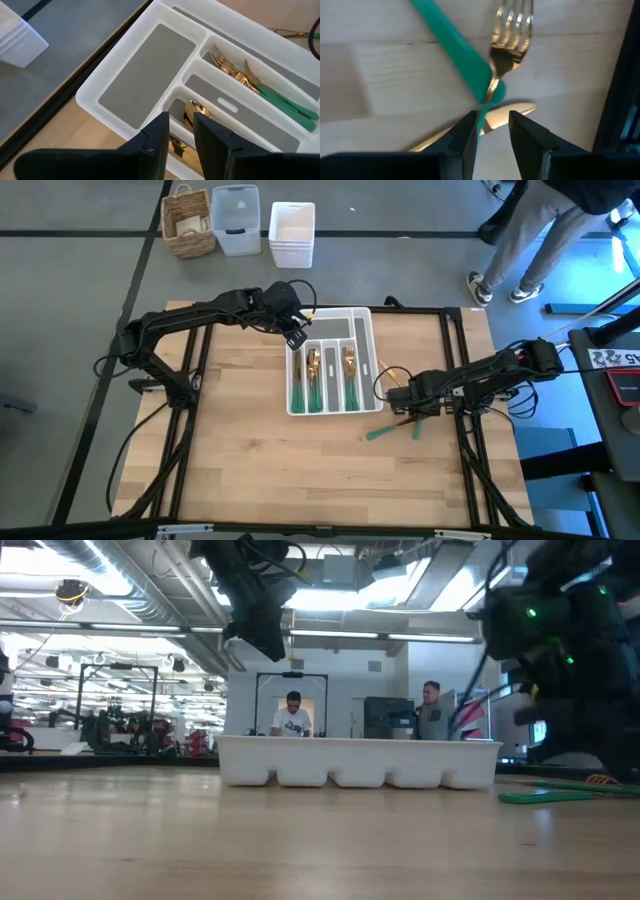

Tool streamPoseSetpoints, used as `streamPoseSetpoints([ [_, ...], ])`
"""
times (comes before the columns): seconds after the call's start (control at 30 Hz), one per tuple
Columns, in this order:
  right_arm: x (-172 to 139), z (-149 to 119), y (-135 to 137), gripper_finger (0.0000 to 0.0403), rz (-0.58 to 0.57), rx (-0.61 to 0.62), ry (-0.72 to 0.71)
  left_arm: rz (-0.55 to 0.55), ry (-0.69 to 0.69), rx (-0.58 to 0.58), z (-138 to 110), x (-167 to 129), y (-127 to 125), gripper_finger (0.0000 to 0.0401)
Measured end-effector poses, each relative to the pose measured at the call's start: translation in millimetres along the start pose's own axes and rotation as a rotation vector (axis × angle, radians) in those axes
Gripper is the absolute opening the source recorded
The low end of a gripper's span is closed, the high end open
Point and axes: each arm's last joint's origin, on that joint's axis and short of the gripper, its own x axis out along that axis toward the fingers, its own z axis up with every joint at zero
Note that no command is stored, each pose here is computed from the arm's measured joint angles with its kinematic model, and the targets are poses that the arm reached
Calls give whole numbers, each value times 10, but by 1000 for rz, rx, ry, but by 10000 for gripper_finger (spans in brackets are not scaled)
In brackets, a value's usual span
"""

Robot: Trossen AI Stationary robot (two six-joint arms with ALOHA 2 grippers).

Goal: Sort silverware
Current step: Put the fork into the silverware organizer

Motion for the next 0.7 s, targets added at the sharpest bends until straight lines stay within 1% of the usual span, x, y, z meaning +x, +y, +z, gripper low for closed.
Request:
streamPoseSetpoints([
  [0.2, 163, 23, -61, 110, 7, 50, -4, 0, -1, 0, 1, 0, 0, 82],
  [0.37, 186, 27, -70, 102, 6, 45, -3, 0, -1, 0, 1, 0, 0, 82],
  [0.47, 187, 26, -63, 75, 13, 43, -2, 0, -1, 0, 1, 0, 0, 82],
  [0.6, 188, 26, -58, 20, 19, 38, -3, 0, -1, 0, 1, 0, 0, 82],
  [0.63, 188, 26, -58, 14, 19, 32, -4, 0, -1, 0, 1, 0, 0, 82],
  [0.7, 190, 26, -57, 14, 19, 17, -4, 0, -1, -1, 1, 0, 0, 82],
])
